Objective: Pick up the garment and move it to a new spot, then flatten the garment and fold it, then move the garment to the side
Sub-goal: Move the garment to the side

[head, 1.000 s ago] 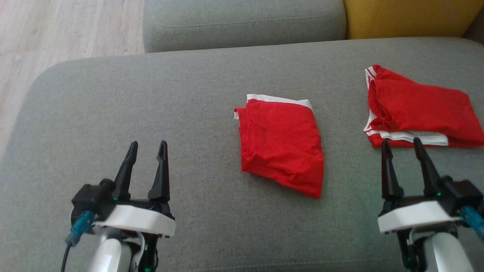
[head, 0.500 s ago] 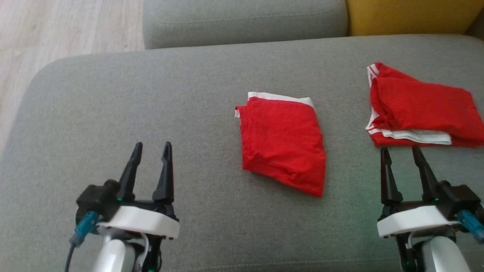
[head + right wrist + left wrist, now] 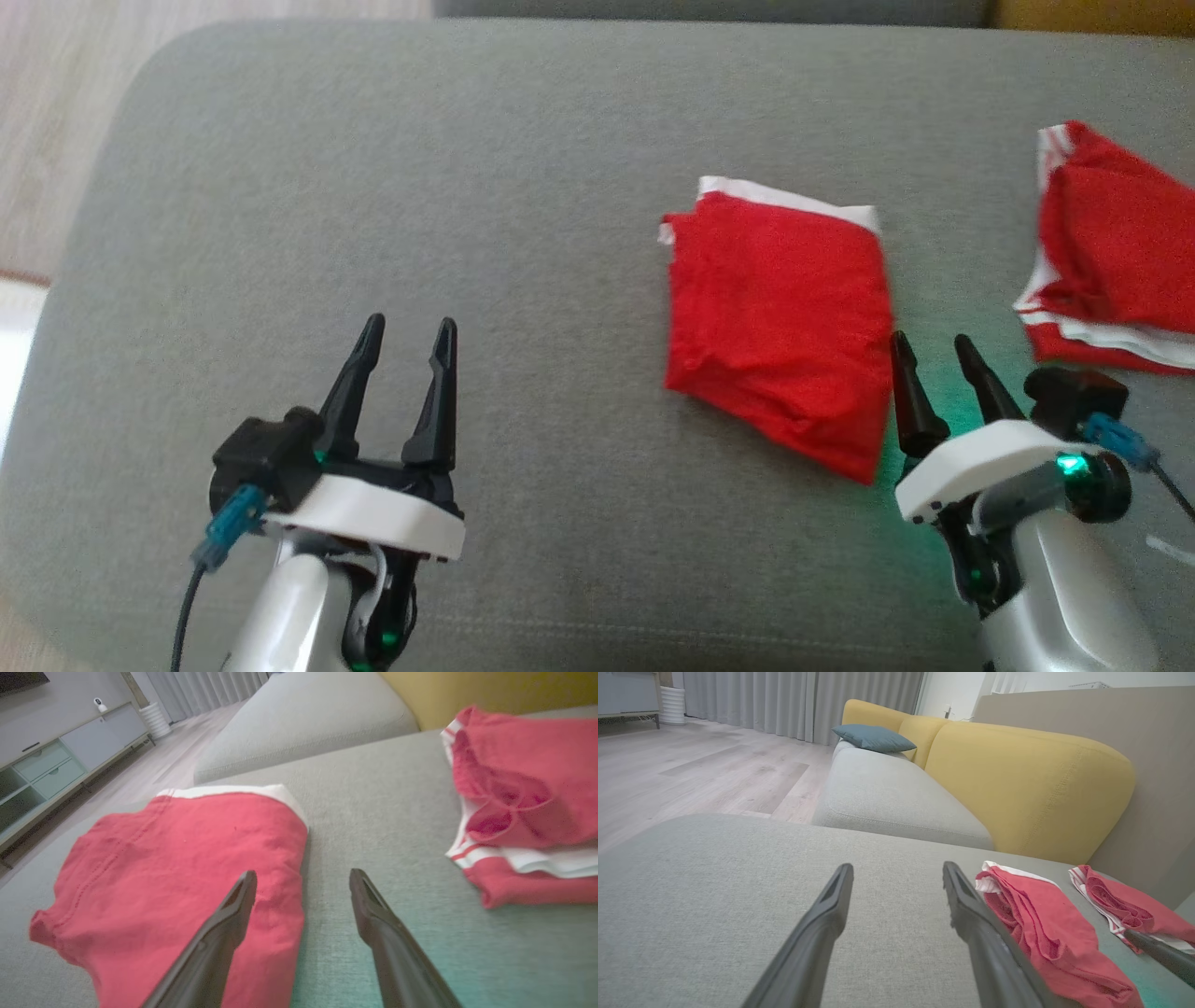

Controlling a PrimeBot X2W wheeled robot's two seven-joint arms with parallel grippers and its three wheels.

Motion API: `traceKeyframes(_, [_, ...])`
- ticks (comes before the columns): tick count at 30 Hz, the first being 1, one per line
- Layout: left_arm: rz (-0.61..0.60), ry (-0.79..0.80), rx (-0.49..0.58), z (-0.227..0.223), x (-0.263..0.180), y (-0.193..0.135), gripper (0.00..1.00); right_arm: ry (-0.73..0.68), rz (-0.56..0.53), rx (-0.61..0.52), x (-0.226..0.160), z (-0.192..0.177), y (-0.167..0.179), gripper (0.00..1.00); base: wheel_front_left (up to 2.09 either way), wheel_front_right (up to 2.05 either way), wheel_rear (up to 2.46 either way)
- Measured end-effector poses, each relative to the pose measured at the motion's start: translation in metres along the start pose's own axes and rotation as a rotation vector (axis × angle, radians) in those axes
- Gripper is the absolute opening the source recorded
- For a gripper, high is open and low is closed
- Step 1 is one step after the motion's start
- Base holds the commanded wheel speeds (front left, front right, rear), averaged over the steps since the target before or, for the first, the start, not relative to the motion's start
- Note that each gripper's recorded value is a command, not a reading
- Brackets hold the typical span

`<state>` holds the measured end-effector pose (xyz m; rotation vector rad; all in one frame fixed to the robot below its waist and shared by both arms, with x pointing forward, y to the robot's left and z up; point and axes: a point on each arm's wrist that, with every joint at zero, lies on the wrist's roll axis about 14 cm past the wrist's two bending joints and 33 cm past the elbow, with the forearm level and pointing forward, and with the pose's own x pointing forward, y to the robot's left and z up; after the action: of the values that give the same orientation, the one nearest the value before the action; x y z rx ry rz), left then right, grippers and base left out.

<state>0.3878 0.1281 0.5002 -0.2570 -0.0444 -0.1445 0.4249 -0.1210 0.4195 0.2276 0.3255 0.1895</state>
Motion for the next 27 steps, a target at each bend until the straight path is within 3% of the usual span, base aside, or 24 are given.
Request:
traceKeyframes(8, [0.077,0.020,0.010,-0.005,-0.004,0.026,1.00,0.207,0.064,0.046,0.033,-0.050,0.024,1.00,0.00,0.00,0.00])
traceKeyframes(17, [0.101,0.033,0.015,-0.009,-0.001,0.035,1.00,0.249,0.105,-0.002,0.056,-0.056,0.036,1.00,0.00,0.00,0.00])
traceKeyframes(19, [0.098,0.033,0.014,-0.009,0.000,0.034,1.00,0.248,0.105,-0.006,0.058,-0.055,0.036,0.00,0.00,0.00,0.00])
traceKeyframes(23, [0.088,0.033,0.011,-0.010,0.002,0.031,1.00,0.226,0.097,-0.050,0.058,-0.050,0.031,0.00,0.00,0.00,0.00])
traceKeyframes(27, [0.068,0.025,0.007,-0.008,0.006,0.025,1.00,0.176,0.097,-0.166,0.054,-0.040,0.027,0.00,0.00,0.00,0.00])
